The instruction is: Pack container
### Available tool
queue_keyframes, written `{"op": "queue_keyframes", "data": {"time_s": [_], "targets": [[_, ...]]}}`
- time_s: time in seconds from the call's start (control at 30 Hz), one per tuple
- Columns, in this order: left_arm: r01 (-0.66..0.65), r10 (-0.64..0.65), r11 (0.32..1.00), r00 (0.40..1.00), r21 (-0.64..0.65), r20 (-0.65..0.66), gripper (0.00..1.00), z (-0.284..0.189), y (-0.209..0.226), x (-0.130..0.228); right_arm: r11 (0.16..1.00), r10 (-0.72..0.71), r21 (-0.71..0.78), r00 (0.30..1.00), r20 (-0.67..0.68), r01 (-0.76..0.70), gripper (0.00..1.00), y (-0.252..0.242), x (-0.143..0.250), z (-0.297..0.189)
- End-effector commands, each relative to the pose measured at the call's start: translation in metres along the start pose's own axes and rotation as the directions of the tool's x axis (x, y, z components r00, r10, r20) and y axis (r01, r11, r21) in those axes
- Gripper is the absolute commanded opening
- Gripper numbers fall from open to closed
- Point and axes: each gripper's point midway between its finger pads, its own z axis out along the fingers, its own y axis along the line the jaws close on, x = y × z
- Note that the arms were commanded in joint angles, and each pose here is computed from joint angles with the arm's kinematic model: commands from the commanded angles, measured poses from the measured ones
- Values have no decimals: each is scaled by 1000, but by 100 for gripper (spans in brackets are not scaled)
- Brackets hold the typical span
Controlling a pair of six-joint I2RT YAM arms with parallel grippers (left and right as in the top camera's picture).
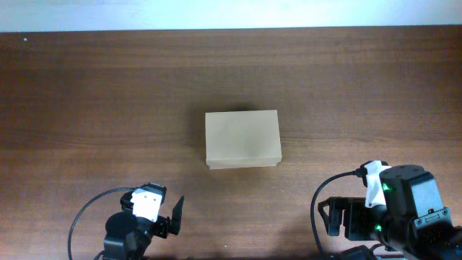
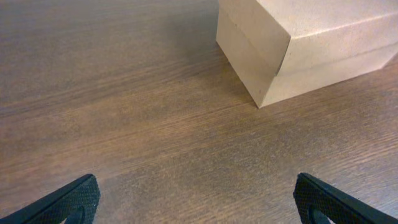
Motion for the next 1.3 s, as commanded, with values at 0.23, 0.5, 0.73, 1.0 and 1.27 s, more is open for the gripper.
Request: {"op": "queue_keyframes", "data": {"time_s": [0.23,0.5,0.73,1.0,1.27], "targets": [[17,-17,1000,1000,-16,-2,99,2,3,3,1000,8,4,1000,20,-8,99,-1,-3,-4],[17,-17,1000,1000,-16,-2,100,2,3,3,1000,8,4,1000,20,-8,99,-1,-3,-4],[17,-17,1000,1000,-16,-2,100,2,3,3,1000,8,4,1000,20,-8,99,-1,-3,-4],[17,-17,1000,1000,-16,-2,100,2,3,3,1000,7,4,1000,20,-7,99,-1,-3,-4],[17,-17,1000,1000,-15,-2,100,2,3,3,998,-32,64,988,151,22,99,-10,-25,-9]]}}
